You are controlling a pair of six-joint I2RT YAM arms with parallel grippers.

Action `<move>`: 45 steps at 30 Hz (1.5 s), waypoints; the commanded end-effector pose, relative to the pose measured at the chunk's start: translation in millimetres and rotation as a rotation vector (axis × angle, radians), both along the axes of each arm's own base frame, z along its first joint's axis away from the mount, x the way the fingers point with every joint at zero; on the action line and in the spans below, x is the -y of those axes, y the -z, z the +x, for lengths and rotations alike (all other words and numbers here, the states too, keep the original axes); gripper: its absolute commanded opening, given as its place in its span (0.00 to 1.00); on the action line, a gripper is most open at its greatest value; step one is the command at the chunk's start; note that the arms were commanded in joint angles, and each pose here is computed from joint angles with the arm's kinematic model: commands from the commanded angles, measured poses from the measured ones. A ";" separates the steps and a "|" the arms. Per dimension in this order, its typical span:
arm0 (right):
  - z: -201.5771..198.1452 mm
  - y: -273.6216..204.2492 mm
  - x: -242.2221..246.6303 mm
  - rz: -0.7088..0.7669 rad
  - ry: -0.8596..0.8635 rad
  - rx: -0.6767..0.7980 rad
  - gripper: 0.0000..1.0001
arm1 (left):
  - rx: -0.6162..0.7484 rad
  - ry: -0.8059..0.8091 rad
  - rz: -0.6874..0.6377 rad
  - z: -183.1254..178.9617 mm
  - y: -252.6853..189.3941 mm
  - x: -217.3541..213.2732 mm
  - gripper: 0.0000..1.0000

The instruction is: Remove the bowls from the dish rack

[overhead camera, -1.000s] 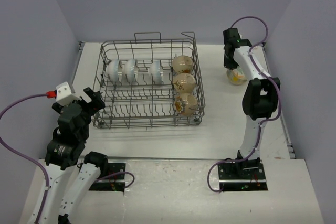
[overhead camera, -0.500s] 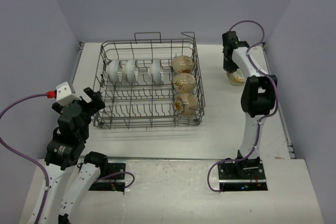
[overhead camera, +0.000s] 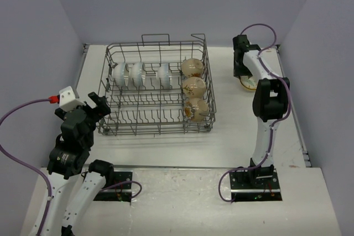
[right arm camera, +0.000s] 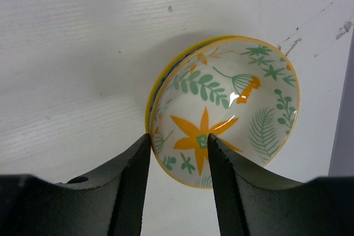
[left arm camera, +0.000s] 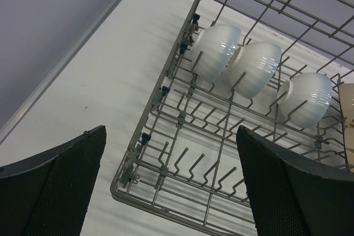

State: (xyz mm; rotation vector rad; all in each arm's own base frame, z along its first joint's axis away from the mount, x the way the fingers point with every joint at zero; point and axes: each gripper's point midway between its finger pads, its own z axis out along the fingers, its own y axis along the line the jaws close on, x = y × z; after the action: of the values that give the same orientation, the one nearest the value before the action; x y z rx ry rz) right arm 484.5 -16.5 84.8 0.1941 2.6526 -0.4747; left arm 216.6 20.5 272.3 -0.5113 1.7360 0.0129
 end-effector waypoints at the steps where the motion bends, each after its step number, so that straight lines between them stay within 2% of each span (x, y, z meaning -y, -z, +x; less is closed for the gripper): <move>1: 9.2 -21.1 6.8 -0.030 0.013 0.049 0.48 | 0.027 0.008 0.009 3.3 -7.1 1.1 1.00; 10: -10.0 -60.1 -3.6 0.042 0.032 0.106 0.52 | 0.015 0.015 0.014 6.8 -5.5 2.9 1.00; 13: -20.6 -99.7 -15.9 0.130 0.016 0.212 0.58 | -0.004 0.076 0.028 15.4 -5.5 13.7 1.00; 14: -28.9 -133.2 -18.2 0.157 0.008 0.292 0.60 | -0.032 0.130 0.033 22.0 -2.6 23.8 1.00; 15: -36.4 -143.2 -21.3 0.178 0.001 0.318 0.61 | -0.044 0.160 0.029 25.5 -4.2 30.0 1.00; 16: -40.6 -160.9 -24.7 0.200 -0.001 0.374 0.66 | -0.032 0.199 0.013 28.5 -16.9 38.1 1.00; 17: -56.8 -200.9 -31.3 0.235 -0.025 0.478 0.71 | -0.065 0.302 -0.020 35.9 -13.9 60.0 1.00; 18: -68.2 -203.3 -35.0 0.261 -0.036 0.497 0.76 | -0.061 0.352 -0.043 39.8 -19.6 71.1 1.00; 19: -73.2 -221.0 -48.1 0.336 -0.075 0.564 0.96 | -0.059 0.468 -0.096 48.4 -29.4 97.1 1.00; 20: -96.8 -238.0 -53.6 0.383 -0.105 0.622 0.99 | -0.063 0.537 -0.122 53.1 -33.0 112.1 1.00; 22: -114.5 -260.1 -75.1 0.513 -0.177 0.704 0.99 | -0.096 0.737 -0.217 63.5 -39.9 160.7 1.00; 23: -126.3 -251.1 -85.3 0.567 -0.210 0.687 0.99 | -0.108 0.778 -0.246 66.7 -39.9 176.0 1.00; 24: -144.5 -272.8 -93.0 0.622 -0.251 0.759 0.99 | -0.116 0.849 -0.282 71.2 -40.4 208.8 1.00; 26: -165.8 -264.2 -109.3 0.713 -0.314 0.746 0.99 | -0.137 0.888 -0.311 73.8 -36.8 239.4 1.00; 28: -198.4 -277.8 -119.1 0.808 -0.354 0.825 0.99 | -0.215 0.937 -0.324 76.4 -13.4 293.1 1.00; 29: -198.0 -268.2 -122.6 0.834 -0.350 0.801 0.99 | -0.199 0.933 -0.334 74.0 -20.6 299.2 1.00; 31: -220.4 -273.2 -126.1 0.874 -0.373 0.833 0.99 | -0.274 0.875 -0.333 86.4 8.8 315.6 1.00; 36: -262.3 -258.2 -146.9 0.988 -0.493 0.778 0.99 | -0.400 0.799 -0.340 92.9 62.3 339.2 1.00; 41: -294.2 -273.2 -149.0 1.000 -0.568 0.825 0.99 | -0.462 0.744 -0.322 96.4 98.0 343.1 1.00; 45: -309.4 -286.7 -146.7 0.984 -0.599 0.874 0.99 | -0.472 0.763 -0.327 100.3 107.5 352.1 1.00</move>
State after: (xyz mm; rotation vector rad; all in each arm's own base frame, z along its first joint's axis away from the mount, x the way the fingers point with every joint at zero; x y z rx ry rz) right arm 189.8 124.0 353.0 -0.0365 1.7615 0.8821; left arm 301.7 -317.9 149.2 0.0027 2.3953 -0.7006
